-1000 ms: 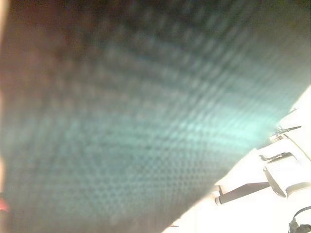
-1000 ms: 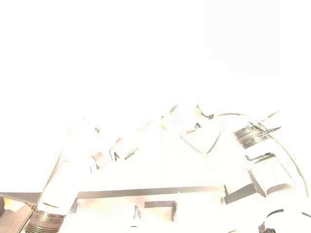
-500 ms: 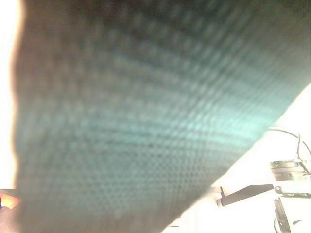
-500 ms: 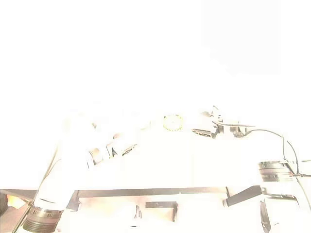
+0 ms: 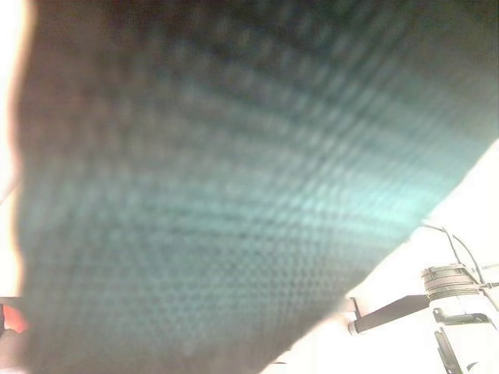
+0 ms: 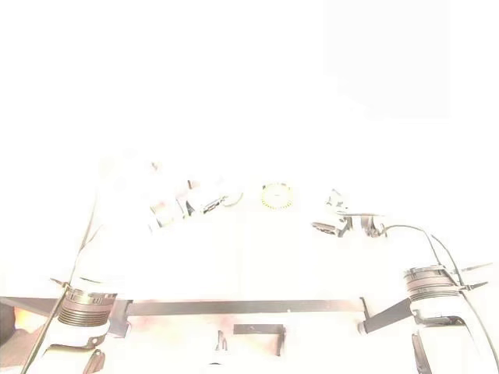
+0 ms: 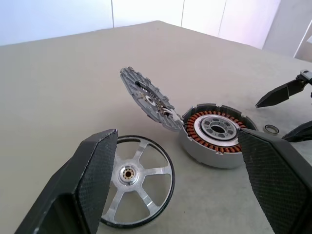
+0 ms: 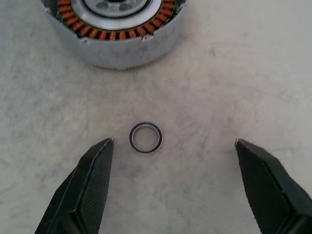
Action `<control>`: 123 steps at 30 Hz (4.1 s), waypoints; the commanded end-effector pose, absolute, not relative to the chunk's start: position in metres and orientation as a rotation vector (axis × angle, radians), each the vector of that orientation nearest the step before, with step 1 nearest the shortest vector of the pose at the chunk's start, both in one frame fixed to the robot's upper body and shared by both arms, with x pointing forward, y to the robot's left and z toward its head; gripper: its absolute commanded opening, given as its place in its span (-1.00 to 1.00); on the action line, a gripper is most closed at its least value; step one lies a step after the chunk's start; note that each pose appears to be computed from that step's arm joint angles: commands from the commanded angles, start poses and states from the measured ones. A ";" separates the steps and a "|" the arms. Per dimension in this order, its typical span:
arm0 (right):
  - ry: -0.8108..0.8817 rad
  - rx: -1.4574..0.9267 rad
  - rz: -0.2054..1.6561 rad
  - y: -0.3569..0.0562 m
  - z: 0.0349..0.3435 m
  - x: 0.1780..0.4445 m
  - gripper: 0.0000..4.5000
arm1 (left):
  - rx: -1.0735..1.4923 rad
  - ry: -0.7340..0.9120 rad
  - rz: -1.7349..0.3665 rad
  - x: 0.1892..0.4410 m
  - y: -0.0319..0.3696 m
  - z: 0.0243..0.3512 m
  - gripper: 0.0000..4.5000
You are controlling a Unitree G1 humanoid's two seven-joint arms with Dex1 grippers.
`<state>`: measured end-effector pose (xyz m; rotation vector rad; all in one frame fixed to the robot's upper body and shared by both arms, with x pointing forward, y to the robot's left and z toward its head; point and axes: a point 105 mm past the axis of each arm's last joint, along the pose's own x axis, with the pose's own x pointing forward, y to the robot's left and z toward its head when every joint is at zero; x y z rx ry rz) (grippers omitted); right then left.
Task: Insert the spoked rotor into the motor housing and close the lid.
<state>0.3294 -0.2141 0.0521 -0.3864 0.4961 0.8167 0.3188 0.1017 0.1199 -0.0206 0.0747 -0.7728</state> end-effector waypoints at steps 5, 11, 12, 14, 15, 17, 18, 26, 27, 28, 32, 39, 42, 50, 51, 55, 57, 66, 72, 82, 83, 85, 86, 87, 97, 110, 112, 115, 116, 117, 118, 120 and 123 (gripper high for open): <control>0.488 -0.468 0.790 -0.223 0.052 0.336 0.73 | -0.018 0.051 -0.768 0.316 0.101 0.124 0.83; 0.521 -0.475 0.823 -0.221 0.044 0.330 -0.15 | -0.002 0.058 -0.748 0.316 0.105 0.121 0.83; 0.528 -0.487 0.821 -0.223 0.042 0.329 -0.31 | -0.003 0.057 -0.747 0.317 0.105 0.121 0.83; 0.539 -0.489 0.816 -0.224 0.040 0.329 -0.44 | -0.003 0.056 -0.745 0.316 0.105 0.121 0.83; 0.542 -0.488 0.814 -0.224 0.039 0.329 -0.44 | -0.002 0.056 -0.744 0.316 0.105 0.121 0.83; 0.547 -0.491 0.808 -0.226 0.039 0.330 -0.73 | 0.001 0.054 -0.742 0.316 0.105 0.121 0.83; 0.550 -0.498 0.805 -0.226 0.039 0.330 -0.73 | 0.005 0.053 -0.741 0.316 0.105 0.121 0.83; 0.487 -0.513 0.770 -0.225 0.058 0.343 -0.73 | 0.014 0.037 -0.742 0.317 0.102 0.124 0.83; 0.462 -0.523 0.755 -0.225 0.065 0.347 -0.73 | 0.015 0.038 -0.741 0.317 0.102 0.124 0.83; 0.448 -0.530 0.747 -0.224 0.070 0.350 -0.73 | 0.016 0.038 -0.740 0.317 0.102 0.123 0.83; 0.369 -0.549 0.740 -0.217 0.095 0.360 -0.73 | 0.019 0.039 -0.738 0.317 0.104 0.123 0.83; 0.191 -0.580 0.804 -0.175 0.149 0.371 -0.73 | 0.022 0.044 -0.743 0.317 0.102 0.121 0.83; 0.129 -0.567 0.855 -0.148 0.161 0.372 -0.73 | 0.027 0.047 -0.741 0.316 0.103 0.120 0.83; 0.203 -0.567 0.947 -0.124 0.129 0.363 -0.73 | 0.033 0.044 -0.719 0.314 0.107 0.120 0.83; 0.209 -0.559 0.952 -0.123 0.127 0.362 -0.73 | 0.033 0.045 -0.716 0.314 0.107 0.120 0.83; 0.238 -0.547 0.966 -0.123 0.115 0.355 -0.73 | 0.035 0.046 -0.710 0.312 0.109 0.119 0.83; 0.257 -0.542 0.979 -0.122 0.107 0.349 -0.73 | 0.037 0.045 -0.707 0.312 0.109 0.119 0.83; 0.278 -0.517 0.974 -0.119 0.093 0.347 -0.73 | 0.044 0.047 -0.711 0.313 0.109 0.119 0.83; 0.271 -0.516 0.960 -0.119 0.093 0.351 -0.73 | 0.046 0.050 -0.716 0.314 0.107 0.118 0.83; 0.275 -0.535 0.952 -0.124 0.091 0.358 -0.73 | 0.047 0.055 -0.716 0.312 0.106 0.115 0.83; 0.275 -0.538 0.950 -0.124 0.091 0.359 -0.73 | 0.047 0.056 -0.716 0.312 0.106 0.114 0.83; 0.274 -0.542 0.949 -0.125 0.092 0.359 -0.73 | 0.047 0.059 -0.714 0.311 0.106 0.113 0.83; 0.275 -0.542 0.949 -0.125 0.092 0.360 -0.73 | 0.048 0.060 -0.713 0.311 0.106 0.113 0.83; 0.276 -0.539 0.953 -0.125 0.092 0.359 -0.73 | 0.048 0.061 -0.712 0.311 0.107 0.112 0.83; 0.222 -0.539 0.940 -0.120 0.103 0.362 0.44 | 0.050 0.063 -0.708 0.312 0.108 0.111 0.83; 0.190 -0.502 0.921 -0.123 0.116 0.368 -0.29 | 0.056 0.070 -0.705 0.313 0.108 0.107 0.83; 0.197 -0.512 0.925 -0.123 0.113 0.367 -0.60 | 0.058 0.070 -0.704 0.313 0.109 0.107 0.83; 0.206 -0.519 0.913 -0.124 0.111 0.368 -0.99 | 0.060 0.070 -0.704 0.313 0.109 0.107 0.83; 0.208 -0.520 0.915 -0.124 0.110 0.367 -0.99 | 0.060 0.070 -0.704 0.313 0.109 0.107 0.83; 0.210 -0.520 0.917 -0.124 0.110 0.367 -0.99 | 0.061 0.070 -0.704 0.313 0.109 0.107 0.83; 0.216 -0.519 0.921 -0.124 0.108 0.366 -0.99 | 0.061 0.071 -0.704 0.313 0.109 0.107 0.83; 0.238 -0.519 0.927 -0.124 0.101 0.364 -0.99 | 0.062 0.071 -0.704 0.313 0.109 0.106 0.83; 0.279 -0.528 0.911 -0.125 0.087 0.363 -0.99 | 0.064 0.072 -0.705 0.313 0.109 0.106 0.83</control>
